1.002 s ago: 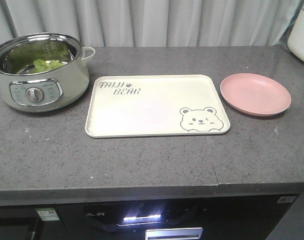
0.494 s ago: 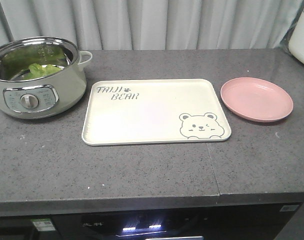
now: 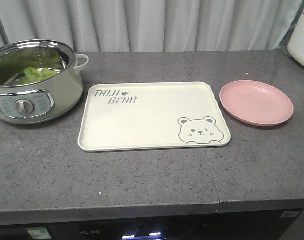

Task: Transfer vegetables to tray and serve
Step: 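Align the base in front of the cream tray and stop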

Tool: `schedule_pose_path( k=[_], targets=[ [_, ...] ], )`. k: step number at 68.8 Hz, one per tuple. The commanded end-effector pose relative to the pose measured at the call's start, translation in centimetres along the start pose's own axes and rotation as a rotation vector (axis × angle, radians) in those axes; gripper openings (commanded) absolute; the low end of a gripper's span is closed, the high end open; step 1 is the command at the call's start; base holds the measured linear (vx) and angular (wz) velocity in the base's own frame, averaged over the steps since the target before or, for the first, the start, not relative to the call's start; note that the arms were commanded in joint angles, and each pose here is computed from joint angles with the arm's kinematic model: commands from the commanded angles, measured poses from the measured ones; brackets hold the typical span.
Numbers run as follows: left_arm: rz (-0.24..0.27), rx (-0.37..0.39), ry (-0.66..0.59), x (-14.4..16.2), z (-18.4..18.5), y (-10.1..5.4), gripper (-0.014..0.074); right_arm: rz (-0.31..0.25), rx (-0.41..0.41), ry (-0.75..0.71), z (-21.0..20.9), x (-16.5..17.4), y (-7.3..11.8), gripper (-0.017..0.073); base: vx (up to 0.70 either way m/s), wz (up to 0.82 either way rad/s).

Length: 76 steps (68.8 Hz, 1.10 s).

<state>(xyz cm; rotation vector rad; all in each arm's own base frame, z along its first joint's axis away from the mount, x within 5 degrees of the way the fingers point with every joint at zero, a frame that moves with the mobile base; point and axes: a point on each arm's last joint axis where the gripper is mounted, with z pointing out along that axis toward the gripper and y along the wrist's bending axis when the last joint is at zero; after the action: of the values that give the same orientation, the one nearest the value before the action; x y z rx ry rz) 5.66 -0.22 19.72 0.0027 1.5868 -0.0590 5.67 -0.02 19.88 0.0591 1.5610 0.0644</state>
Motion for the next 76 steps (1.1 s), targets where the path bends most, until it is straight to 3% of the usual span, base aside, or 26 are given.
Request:
schedule_pose_path(
  k=[1,76],
  targets=[
    [-0.012,0.003,-0.057,0.22,0.0,0.0,-0.0006,-0.015,-0.013,-0.065,0.0,-0.18,0.11,-0.0003,0.03,-0.01],
    [-0.012,0.003,-0.057,0.22,0.0,0.0,-0.0006,-0.015,-0.013,-0.065,0.0,-0.18,0.11,-0.0003,0.04,-0.01]
  ],
)
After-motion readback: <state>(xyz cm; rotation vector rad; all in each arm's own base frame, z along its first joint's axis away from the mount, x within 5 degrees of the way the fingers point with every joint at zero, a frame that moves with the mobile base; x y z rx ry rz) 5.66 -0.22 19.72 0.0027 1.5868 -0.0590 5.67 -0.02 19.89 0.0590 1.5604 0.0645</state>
